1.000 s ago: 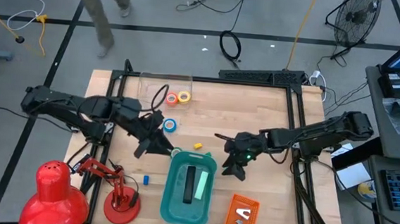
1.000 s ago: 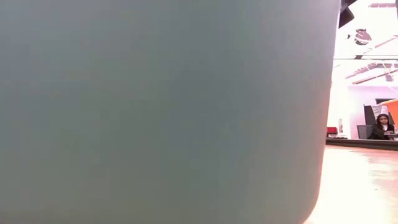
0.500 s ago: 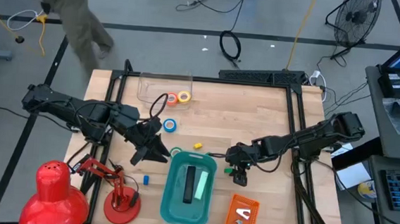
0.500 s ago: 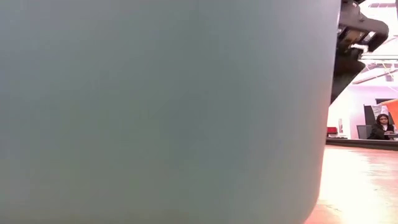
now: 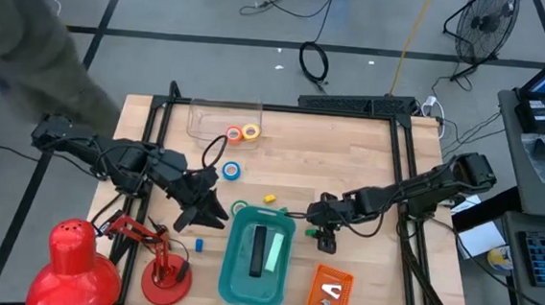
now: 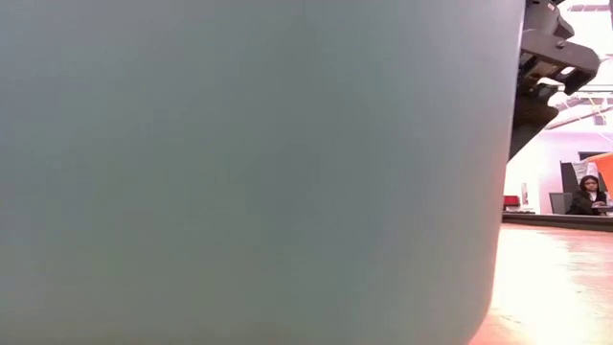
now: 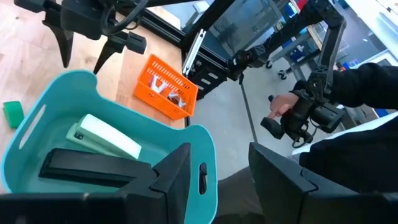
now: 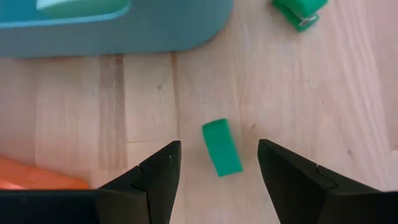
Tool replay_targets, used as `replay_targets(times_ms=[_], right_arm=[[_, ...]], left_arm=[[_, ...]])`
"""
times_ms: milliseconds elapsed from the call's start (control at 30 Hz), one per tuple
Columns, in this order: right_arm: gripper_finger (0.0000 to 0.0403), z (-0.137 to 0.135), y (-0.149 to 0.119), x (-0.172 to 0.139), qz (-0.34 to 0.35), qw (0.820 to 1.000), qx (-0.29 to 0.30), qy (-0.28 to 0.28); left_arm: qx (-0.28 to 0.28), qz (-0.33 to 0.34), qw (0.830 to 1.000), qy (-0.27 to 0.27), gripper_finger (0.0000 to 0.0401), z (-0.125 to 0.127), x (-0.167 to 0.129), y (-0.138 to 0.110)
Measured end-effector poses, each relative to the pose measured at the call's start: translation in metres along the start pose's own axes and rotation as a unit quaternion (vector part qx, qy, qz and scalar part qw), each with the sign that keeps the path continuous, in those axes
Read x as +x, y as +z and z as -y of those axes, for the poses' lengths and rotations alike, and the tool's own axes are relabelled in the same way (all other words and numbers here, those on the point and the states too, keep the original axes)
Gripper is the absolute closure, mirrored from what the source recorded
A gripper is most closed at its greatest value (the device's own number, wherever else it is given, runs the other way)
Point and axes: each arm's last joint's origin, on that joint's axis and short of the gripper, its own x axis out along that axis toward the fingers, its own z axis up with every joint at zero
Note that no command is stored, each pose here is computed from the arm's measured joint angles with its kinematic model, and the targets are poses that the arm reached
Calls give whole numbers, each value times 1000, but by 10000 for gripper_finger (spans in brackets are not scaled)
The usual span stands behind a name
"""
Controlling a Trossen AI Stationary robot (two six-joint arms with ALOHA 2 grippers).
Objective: Pick and place Stapler, Stapler remover, tape
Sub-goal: Put the right green stapler into the green bin
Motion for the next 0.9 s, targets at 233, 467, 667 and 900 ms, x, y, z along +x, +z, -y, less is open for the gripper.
replay_targets(times_ms=[233,467,667,900], right_arm=[[193,-1,-1,12,-6,1000,6,0],[193,-3,1,28,-4,1000,16,14],[193,-3,-4,37,-29,999,28,16],[201,-3,-5,38,-29,999,41,10]], left_arm=[[1,4,1000,4,238,0,0,0],[-2,4,1000,4,238,0,0,0],[-9,4,1000,4,238,0,0,0],[-12,4,1000,5,238,0,0,0]])
